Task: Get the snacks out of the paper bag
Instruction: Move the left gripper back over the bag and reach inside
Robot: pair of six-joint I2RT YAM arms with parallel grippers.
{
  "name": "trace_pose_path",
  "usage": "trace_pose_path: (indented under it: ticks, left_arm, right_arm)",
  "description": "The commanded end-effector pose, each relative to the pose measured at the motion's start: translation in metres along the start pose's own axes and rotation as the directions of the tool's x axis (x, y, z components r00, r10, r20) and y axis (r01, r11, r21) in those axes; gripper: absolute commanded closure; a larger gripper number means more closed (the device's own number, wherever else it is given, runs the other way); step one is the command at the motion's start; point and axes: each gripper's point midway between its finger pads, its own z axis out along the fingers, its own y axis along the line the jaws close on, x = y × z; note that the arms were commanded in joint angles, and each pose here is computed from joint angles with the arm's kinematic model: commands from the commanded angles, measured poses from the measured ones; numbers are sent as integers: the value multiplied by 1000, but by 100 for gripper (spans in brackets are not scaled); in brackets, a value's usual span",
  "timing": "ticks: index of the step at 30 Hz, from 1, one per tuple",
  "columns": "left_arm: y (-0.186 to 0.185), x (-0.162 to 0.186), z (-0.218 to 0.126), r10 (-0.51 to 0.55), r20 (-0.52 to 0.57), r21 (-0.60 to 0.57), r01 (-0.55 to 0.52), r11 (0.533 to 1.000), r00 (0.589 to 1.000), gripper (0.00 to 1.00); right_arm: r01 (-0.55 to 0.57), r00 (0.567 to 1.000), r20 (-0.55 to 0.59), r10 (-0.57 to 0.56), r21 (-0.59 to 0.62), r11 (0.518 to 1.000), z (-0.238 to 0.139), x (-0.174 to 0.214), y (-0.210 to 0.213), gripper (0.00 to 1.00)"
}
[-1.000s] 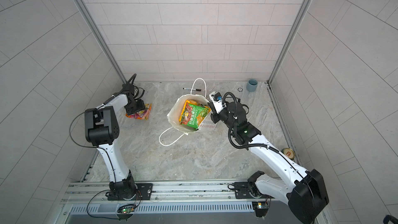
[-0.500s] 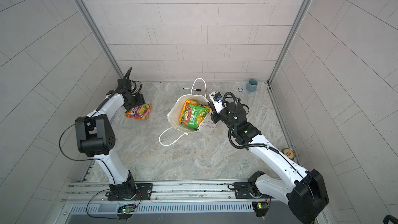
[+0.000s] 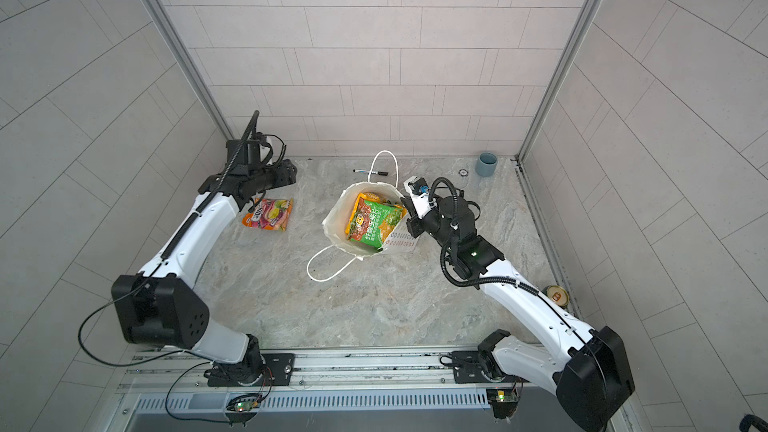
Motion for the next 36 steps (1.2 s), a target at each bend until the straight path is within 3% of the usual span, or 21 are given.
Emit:
trace_pose_path:
  ticks: [1,5,14,21,28,32,36]
  left_arm:
    - [-28,-9,-21,2,134,61,-11,998,991,27]
    - [-60,13,-25,-6,267,173,-42,984,964,28]
    - [-111,76,-24,205,244,211,-259,943,948,28]
    - [-128,108,-13,245,189,287,-292,913,951,39]
    - [-138,102,-10,251,156,303,-289,908,955,37]
    - [-143,88,-24,208,166,317,-251,915,964,37]
    - [-145,78,-49,228,195,291,-279,915,954,37]
  right_arm:
    - [-8,998,68,7,3,1000,-7,-19,-1,100]
    - [-14,998,67,13,4,1000,-5,-16,-2,100]
    - [-28,999,40,29,-4,1000,4,-2,0,100]
    - [-38,998,47,38,-2,999,4,5,0,100]
    - [-48,998,36,48,-13,999,8,10,2,100]
    - [-62,997,39,62,-15,998,7,13,3,100]
    - [-68,996,50,70,-32,997,5,8,5,100]
